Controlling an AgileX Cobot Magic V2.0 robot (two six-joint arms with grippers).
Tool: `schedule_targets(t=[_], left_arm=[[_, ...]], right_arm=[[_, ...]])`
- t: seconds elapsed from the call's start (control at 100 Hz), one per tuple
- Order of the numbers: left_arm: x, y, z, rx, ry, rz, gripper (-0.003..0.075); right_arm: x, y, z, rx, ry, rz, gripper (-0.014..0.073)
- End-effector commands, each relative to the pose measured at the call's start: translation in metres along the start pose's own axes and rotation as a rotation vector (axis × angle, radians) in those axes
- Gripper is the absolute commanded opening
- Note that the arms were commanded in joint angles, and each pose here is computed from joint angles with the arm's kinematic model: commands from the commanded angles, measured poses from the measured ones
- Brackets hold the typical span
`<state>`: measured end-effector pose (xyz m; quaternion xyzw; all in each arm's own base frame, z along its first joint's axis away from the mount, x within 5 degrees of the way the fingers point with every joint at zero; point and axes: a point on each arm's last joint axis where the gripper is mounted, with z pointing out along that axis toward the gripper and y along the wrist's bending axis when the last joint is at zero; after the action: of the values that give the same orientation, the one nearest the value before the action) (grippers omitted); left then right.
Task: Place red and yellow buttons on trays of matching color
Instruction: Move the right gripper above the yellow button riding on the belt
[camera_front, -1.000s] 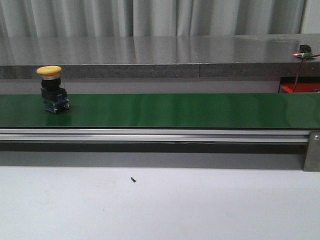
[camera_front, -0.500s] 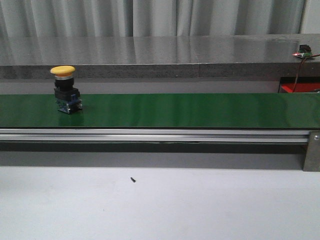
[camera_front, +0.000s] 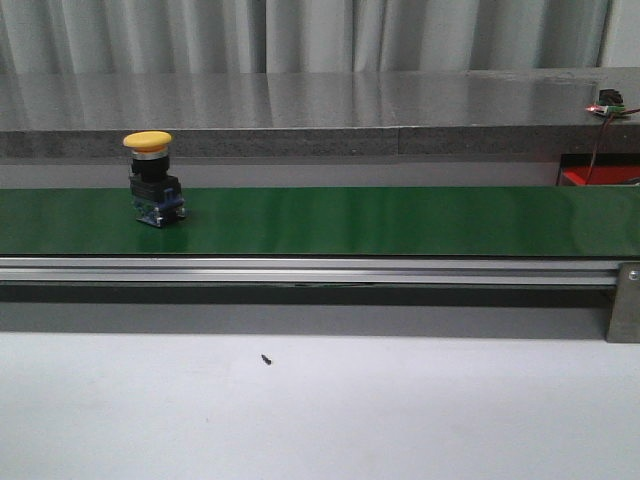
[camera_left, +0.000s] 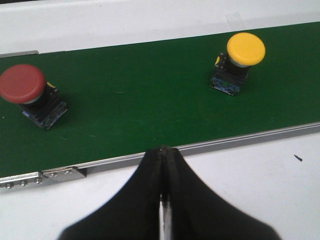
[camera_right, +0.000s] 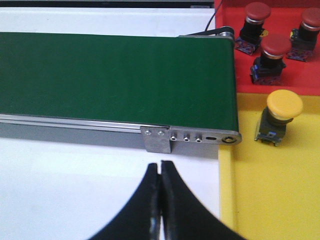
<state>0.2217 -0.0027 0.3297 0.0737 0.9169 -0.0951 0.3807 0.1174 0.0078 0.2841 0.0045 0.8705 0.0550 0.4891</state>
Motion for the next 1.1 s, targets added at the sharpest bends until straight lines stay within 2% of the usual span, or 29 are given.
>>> schedule_targets(t=[0.0, 0.16, 0.41, 0.71, 1.09], left_arm=[[-0.002, -0.006, -0.018, -0.023, -0.145, -0.010, -0.0020], [0.019, -0.010, -0.028, -0.050, -0.225, -0.028, -0.0020], [0.044, -0.013, -0.043, -0.111, -0.375, -0.043, -0.0020], [0.048, -0.014, -0.045, -0.112, -0.384, -0.041, -0.0020], [0.048, -0.014, -0.045, -0.112, -0.384, -0.041, -0.0020]], right_arm=[[-0.013, 0.002, -0.005, -0.008, -0.086, -0.005, -0.0123], [-0.019, 0.002, 0.000, -0.010, -0.053, -0.004, -0.0123], [-0.050, 0.018, 0.018, -0.091, 0.028, -0.049, -0.0123], [-0.089, 0.044, 0.055, -0.183, 0.163, -0.128, -0.0123], [-0.135, 0.099, 0.090, -0.317, 0.173, -0.236, -0.0122]])
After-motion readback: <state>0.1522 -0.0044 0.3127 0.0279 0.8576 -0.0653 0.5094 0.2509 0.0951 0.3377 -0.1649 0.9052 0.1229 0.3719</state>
